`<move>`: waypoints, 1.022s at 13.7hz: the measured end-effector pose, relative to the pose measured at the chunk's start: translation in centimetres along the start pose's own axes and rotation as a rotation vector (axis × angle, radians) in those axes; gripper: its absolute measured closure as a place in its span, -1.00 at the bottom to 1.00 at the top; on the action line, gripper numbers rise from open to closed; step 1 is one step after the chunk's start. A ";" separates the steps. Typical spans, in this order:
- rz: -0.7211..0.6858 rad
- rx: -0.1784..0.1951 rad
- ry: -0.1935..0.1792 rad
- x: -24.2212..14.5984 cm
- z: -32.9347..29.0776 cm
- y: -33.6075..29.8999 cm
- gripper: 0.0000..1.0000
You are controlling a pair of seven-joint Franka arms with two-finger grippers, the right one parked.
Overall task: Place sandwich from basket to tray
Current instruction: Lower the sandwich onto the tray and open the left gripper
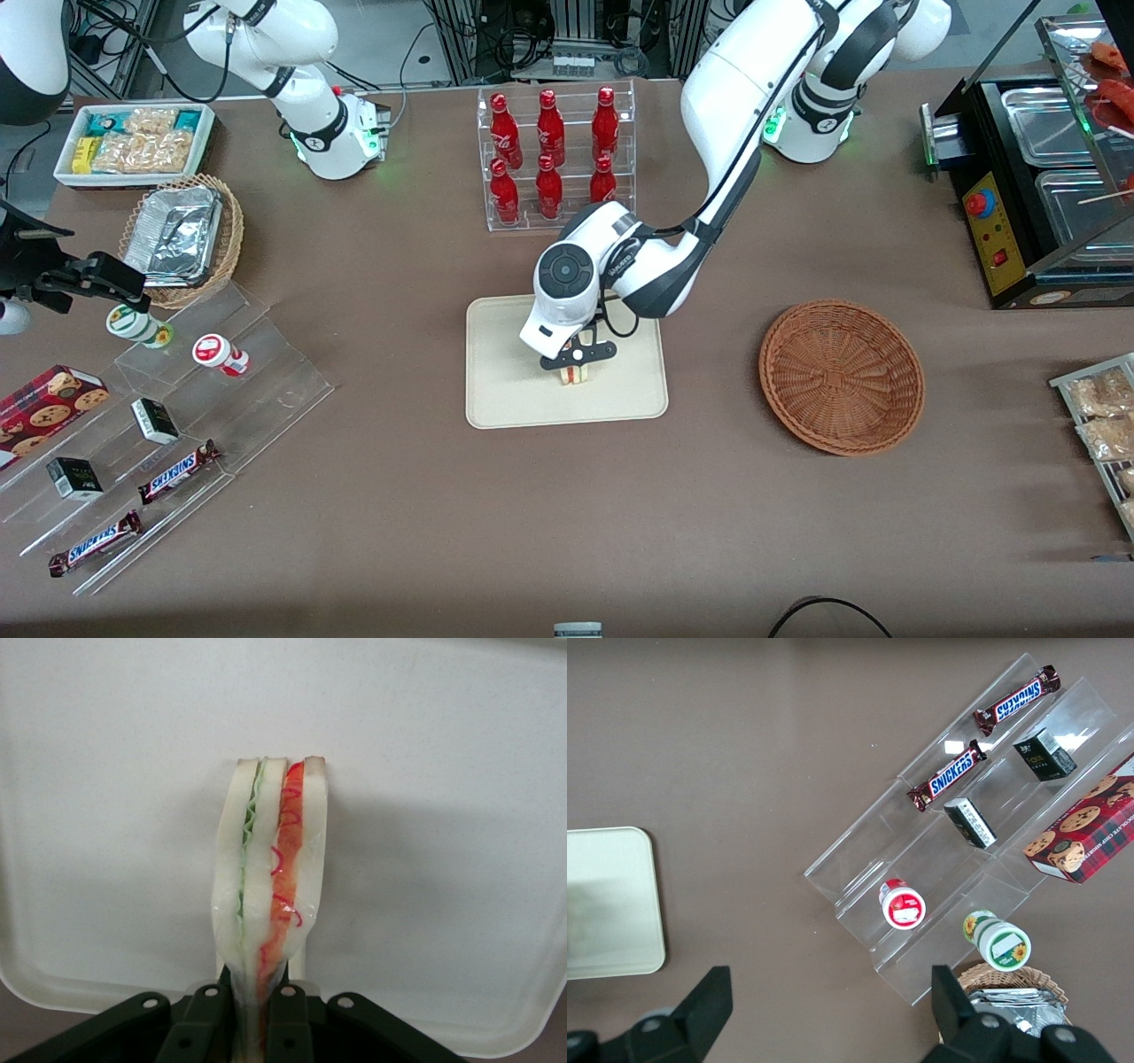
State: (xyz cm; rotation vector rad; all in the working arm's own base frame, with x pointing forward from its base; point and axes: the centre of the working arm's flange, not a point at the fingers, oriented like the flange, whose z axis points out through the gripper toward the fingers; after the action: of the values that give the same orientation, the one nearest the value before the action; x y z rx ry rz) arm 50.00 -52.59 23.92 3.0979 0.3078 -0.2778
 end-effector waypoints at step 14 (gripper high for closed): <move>0.012 -0.024 0.018 -1.2 -10.6 0.5 -1.00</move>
State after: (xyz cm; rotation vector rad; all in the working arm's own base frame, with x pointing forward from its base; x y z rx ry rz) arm 50.83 -52.96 34.57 3.0792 0.2914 -0.2450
